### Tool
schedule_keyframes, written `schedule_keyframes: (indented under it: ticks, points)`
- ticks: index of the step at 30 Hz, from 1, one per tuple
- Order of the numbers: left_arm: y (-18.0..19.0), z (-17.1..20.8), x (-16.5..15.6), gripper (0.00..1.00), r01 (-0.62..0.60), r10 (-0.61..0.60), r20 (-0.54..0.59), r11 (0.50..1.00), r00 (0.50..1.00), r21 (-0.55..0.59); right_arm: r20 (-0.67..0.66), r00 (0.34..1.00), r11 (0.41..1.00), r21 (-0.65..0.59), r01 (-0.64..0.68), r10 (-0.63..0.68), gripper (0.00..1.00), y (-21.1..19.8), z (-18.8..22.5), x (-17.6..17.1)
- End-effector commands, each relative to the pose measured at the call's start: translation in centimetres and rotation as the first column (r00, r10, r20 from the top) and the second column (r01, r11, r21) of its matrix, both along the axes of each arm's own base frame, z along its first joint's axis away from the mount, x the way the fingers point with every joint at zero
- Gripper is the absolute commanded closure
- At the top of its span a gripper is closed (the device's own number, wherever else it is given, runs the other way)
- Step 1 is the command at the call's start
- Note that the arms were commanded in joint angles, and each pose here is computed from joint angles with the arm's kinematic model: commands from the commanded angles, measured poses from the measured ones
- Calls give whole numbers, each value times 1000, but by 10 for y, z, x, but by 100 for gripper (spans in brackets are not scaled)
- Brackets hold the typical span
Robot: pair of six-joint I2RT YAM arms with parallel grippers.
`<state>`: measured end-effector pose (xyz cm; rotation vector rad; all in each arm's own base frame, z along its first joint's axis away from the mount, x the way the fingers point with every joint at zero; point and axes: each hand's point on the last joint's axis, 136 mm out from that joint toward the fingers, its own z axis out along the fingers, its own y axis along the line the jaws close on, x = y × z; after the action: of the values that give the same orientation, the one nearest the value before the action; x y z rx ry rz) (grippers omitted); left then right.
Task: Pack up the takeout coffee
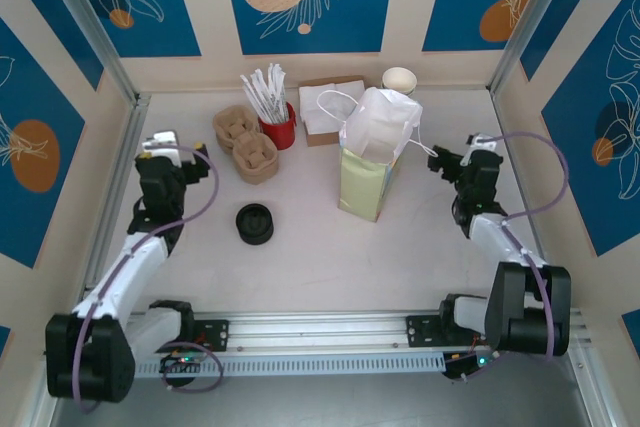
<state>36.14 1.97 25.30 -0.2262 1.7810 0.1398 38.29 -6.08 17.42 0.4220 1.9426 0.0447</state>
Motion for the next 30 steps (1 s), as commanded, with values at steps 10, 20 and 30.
schedule_keyframes:
  ticks: [10,20,30]
  points:
    - [-5,39,-32,0,-87,41,-168,957,985,-277,-251,967,856,511,85,53,5,23,77,43]
    - [-29,35,-37,0,6,-94,-256,946,962,-324,-247,953,865,500,-29,175,37,56,121,126]
    - [-26,33,-49,0,3,-96,-321,960,942,-279,-321,927,870,493,-11,193,59,68,89,177]
